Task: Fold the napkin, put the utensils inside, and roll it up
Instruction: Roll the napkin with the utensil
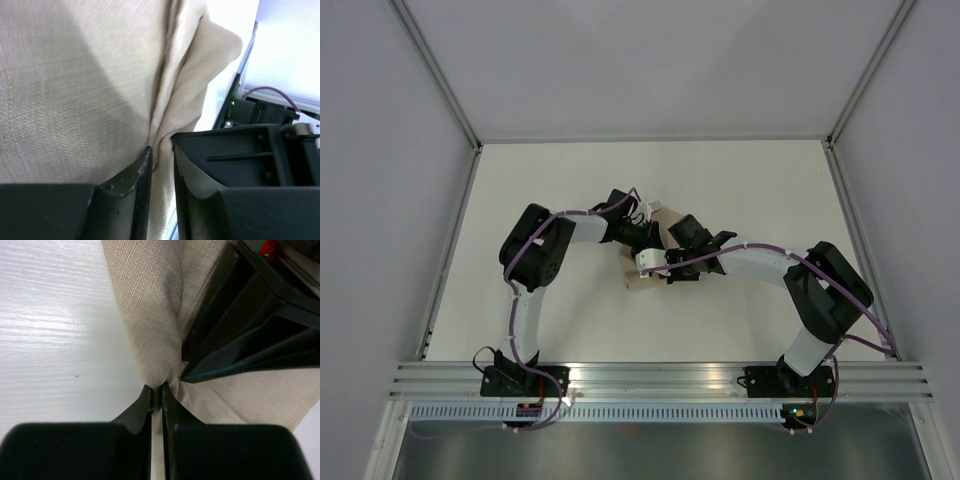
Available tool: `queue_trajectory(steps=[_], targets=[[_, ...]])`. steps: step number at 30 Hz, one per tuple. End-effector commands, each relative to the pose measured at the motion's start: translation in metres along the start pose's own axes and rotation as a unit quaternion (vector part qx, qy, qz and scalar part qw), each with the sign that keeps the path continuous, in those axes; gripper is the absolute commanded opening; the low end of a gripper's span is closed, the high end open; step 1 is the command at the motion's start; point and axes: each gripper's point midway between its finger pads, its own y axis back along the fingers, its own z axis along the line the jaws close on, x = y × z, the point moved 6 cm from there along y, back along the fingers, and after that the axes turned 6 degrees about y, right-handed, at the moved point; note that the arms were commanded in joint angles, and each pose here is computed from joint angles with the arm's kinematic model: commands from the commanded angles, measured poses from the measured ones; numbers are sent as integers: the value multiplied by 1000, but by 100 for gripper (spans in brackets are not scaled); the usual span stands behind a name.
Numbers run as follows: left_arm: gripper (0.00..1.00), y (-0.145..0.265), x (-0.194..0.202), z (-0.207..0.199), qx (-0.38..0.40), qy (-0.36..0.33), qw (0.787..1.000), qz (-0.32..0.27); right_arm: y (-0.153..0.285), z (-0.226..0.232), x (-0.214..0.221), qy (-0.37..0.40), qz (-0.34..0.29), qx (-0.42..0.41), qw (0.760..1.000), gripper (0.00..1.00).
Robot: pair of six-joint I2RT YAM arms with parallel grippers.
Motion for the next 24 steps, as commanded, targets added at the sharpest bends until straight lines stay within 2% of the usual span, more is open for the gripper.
queue_trajectory(steps=[1,7,10,13,17,24], targets=[[29,15,-18,-27,-25,-56,996,-65,-13,63,19,-54,23,-141,988,0],[32,37,-33,-49,-32,-65,990,-121,-12,69,17,-64,15,-163,984,0],[31,60,-42,-54,-47,-56,982,-174,-14,67,15,-72,15,-182,980,1],[32,103,-52,-55,-84,-45,959,-266,-15,67,10,-85,13,-213,973,1],[32,167,-57,-59,-131,-53,903,-407,-16,68,8,-110,11,-250,962,0],[32,247,-22,-114,-182,-138,794,-563,-18,57,3,-155,1,-307,939,0]])
